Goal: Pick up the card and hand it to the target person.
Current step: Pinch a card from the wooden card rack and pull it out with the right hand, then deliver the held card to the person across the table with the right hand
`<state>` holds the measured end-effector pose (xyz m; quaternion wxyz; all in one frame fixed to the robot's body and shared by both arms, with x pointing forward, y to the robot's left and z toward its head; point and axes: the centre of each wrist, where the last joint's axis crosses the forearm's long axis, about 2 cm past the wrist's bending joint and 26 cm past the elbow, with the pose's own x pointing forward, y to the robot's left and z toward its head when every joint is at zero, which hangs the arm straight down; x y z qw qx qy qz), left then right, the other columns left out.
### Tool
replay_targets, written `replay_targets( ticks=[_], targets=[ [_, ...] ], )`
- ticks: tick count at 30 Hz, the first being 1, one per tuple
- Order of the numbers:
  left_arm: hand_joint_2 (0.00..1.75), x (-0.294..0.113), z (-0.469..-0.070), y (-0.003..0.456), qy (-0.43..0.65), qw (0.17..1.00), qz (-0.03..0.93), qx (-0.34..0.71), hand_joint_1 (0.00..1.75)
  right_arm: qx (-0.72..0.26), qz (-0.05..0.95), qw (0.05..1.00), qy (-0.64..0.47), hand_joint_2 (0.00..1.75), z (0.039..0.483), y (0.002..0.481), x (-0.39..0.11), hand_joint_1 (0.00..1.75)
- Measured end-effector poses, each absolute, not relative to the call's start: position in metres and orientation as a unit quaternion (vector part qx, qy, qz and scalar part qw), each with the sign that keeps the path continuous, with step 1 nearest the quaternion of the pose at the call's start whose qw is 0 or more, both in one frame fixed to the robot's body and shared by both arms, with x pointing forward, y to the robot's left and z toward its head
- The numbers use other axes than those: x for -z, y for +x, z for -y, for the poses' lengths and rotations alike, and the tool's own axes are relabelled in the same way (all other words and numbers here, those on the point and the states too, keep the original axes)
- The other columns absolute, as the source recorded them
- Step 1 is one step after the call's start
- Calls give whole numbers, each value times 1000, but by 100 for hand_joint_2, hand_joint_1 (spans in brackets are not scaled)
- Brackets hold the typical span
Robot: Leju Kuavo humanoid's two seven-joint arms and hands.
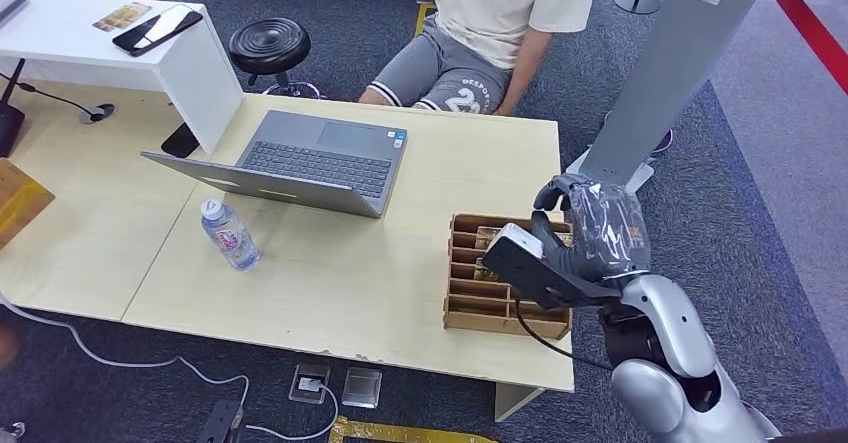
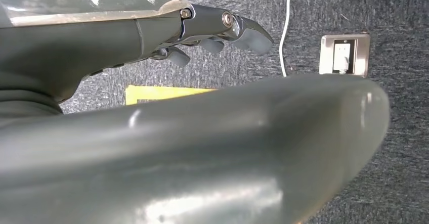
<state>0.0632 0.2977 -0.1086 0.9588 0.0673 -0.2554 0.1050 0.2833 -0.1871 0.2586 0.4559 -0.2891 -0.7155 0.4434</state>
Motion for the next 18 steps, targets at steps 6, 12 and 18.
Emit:
replay_targets(
  ticks=[6,12,18],
  targets=[
    [0,108,-295,67,64,959,259,-99,0,-397,781,377,-300,175,179,302,-279,133],
    [0,106,-290,78,57,958,266,-90,0,-348,824,312,-321,175,166,333,-276,133],
    [0,105,-288,82,55,958,268,-90,0,-340,820,322,-328,175,153,355,-259,133]
  ],
)
